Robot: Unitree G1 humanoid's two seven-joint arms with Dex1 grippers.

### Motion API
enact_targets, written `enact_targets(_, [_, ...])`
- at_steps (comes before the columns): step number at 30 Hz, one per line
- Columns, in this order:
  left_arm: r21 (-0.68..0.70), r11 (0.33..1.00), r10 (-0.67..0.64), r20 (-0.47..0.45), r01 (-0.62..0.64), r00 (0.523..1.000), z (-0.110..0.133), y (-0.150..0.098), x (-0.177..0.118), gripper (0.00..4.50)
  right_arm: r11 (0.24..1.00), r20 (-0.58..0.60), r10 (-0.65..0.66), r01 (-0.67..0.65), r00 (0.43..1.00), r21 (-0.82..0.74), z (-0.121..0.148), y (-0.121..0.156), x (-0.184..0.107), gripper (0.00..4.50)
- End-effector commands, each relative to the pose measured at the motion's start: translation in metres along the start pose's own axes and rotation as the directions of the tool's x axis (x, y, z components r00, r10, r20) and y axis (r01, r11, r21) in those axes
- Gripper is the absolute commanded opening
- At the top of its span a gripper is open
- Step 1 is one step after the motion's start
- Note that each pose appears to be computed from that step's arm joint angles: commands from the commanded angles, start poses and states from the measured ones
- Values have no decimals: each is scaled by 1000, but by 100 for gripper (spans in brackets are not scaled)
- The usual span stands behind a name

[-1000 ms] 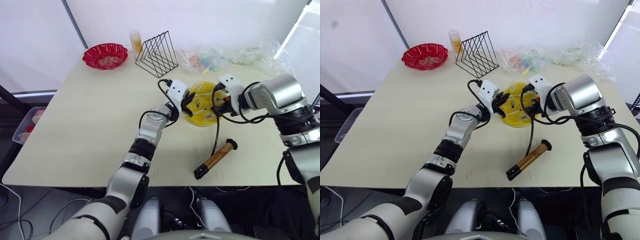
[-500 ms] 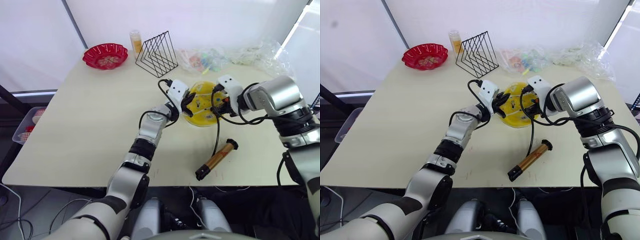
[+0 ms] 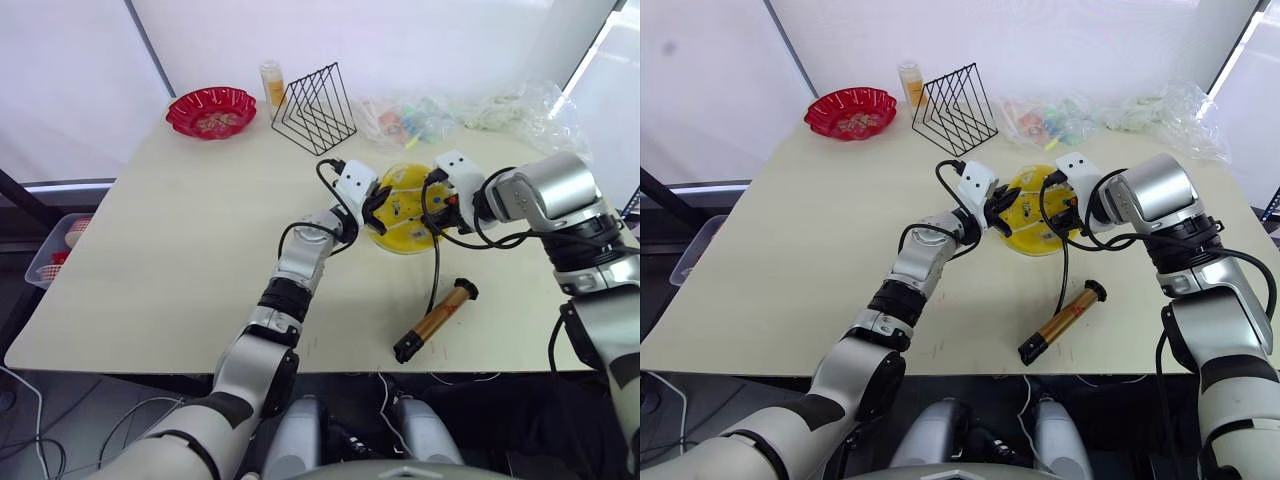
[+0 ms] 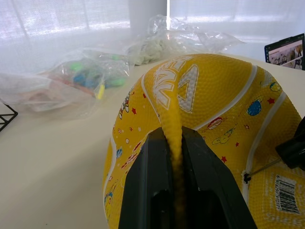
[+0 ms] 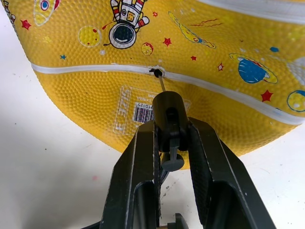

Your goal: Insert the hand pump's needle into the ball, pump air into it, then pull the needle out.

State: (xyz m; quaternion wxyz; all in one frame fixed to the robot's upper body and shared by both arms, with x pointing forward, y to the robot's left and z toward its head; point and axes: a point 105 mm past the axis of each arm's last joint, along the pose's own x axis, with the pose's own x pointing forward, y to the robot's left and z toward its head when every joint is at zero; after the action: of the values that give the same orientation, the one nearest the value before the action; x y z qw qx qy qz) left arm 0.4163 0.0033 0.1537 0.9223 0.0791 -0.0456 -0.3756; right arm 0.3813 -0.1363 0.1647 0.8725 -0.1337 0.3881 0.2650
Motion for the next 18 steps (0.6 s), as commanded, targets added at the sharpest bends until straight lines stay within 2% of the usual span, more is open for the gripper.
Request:
enact_targets(1, [9,999,-33,-4,33,999,-3,-10,1,5,998,-9,-63,63,998,6,-3,-12,-2,30])
enact_targets(7, [8,999,-47,4,47,999,-1,-13,2,5,998,-19,-61,61,998,-18,-4,-9,0,30])
enact_targets(13, [-3,982,-188,29,188,982,0,-36,0,5,998,-40,-31,29,999,-49,0,0,4,30])
enact_targets(18, [-9,980,-196,28,196,980,-1,-38,1,5,997,-54,-10,6,998,-78,3,8,11,30])
